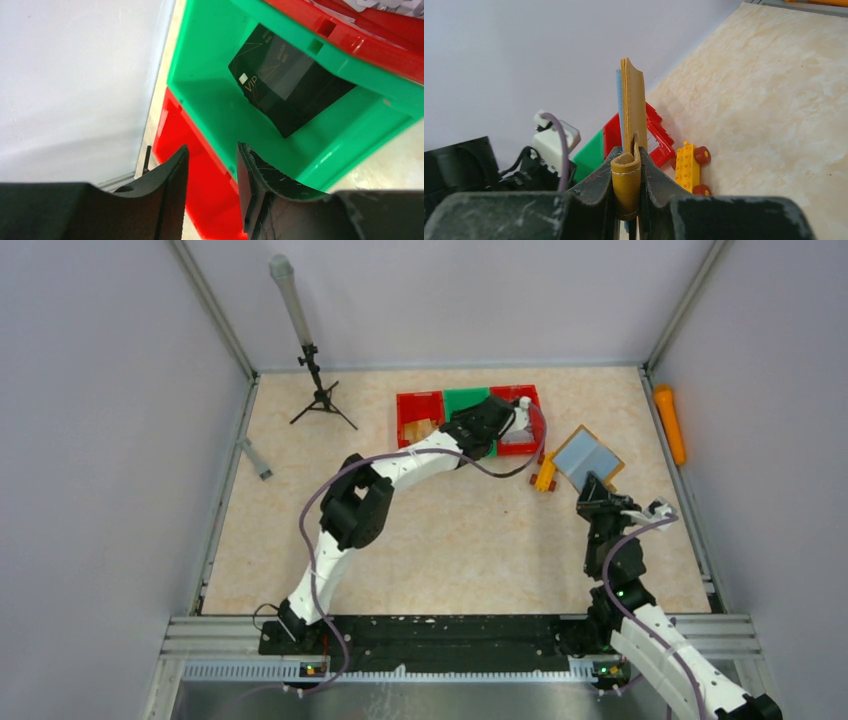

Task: Take the credit cards out of the card holder
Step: Place the credit card in the storage box, then place the card holder at the center of the board.

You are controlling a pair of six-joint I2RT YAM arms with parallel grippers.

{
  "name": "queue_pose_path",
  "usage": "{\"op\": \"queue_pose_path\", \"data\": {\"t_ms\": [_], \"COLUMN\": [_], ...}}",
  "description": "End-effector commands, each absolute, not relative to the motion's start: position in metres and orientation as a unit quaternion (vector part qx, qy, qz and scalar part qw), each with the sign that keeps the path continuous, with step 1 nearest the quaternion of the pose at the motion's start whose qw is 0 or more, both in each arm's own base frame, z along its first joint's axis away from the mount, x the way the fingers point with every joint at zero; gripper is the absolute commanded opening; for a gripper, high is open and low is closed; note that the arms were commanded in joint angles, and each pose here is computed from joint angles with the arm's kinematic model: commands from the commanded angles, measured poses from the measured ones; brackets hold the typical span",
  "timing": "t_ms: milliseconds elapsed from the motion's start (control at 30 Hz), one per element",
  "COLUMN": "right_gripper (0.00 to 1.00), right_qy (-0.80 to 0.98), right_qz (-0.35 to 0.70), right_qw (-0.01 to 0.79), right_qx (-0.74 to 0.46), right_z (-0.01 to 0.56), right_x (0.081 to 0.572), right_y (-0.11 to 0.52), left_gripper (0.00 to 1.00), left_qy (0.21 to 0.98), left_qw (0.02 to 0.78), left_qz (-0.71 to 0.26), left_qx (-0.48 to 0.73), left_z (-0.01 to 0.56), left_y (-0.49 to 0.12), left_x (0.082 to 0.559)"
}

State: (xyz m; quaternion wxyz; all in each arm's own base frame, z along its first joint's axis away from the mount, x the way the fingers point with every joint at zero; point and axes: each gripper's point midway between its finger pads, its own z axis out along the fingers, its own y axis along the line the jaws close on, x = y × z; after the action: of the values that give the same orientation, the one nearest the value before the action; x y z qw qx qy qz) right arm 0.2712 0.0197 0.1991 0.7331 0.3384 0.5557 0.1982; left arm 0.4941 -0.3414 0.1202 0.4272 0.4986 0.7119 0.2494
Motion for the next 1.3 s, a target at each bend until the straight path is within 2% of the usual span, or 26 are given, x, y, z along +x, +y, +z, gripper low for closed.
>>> {"op": "queue_pose_path", "data": {"t_ms": [0,200,300,400,567,600,800,1000,1133,1233,1267], "right_gripper": [0.00,0.00,0.00,0.00,0.00,0.00,0.00,0.00,0.00,0.00,0.00], "right_qy": [0.539,0.557,0.560,0.563,0.554,0.549,0.536,0.527,0.532,0.535,0.535], "right_qz": [0.221,0.254,0.283,0.327,0.397,0.413,0.485,0.527,0.544,0.559,0.562], "right_qw": [0.751,0.751,0.749,0.744,0.729,0.726,0.691,0.665,0.646,0.631,0.627], "right_qx": [0.309,0.249,0.211,0.148,0.063,0.048,-0.011,-0.048,-0.055,-0.062,-0.065], "right_z": [0.218,0.225,0.229,0.238,0.248,0.252,0.256,0.258,0.254,0.252,0.251], "right_x": [0.272,0.280,0.282,0.281,0.273,0.271,0.260,0.253,0.253,0.254,0.254], "right_y": [0.028,0.055,0.073,0.101,0.140,0.147,0.179,0.197,0.206,0.213,0.215], "left_gripper": [0.44,0.47,0.53,0.65,0.98,0.99,0.99,0.96,0.89,0.79,0.73], "left_qy": [0.729,0.781,0.803,0.801,0.759,0.749,0.679,0.619,0.595,0.602,0.604], "left_qw": [0.501,0.535,0.532,0.546,0.543,0.534,0.510,0.518,0.500,0.504,0.505], "left_qz": [0.176,0.080,0.013,-0.082,-0.284,-0.325,-0.497,-0.560,-0.596,-0.586,-0.583], "left_qx": [0.432,0.312,0.269,0.230,0.222,0.221,0.182,0.186,0.205,0.198,0.199], "left_z": [0.200,0.224,0.213,0.217,0.215,0.215,0.226,0.231,0.238,0.233,0.231], "left_y": [-0.346,-0.333,-0.326,-0.325,-0.336,-0.335,-0.314,-0.315,-0.322,-0.321,-0.321], "left_x": [0.469,0.432,0.405,0.376,0.323,0.315,0.291,0.274,0.262,0.266,0.268]}}
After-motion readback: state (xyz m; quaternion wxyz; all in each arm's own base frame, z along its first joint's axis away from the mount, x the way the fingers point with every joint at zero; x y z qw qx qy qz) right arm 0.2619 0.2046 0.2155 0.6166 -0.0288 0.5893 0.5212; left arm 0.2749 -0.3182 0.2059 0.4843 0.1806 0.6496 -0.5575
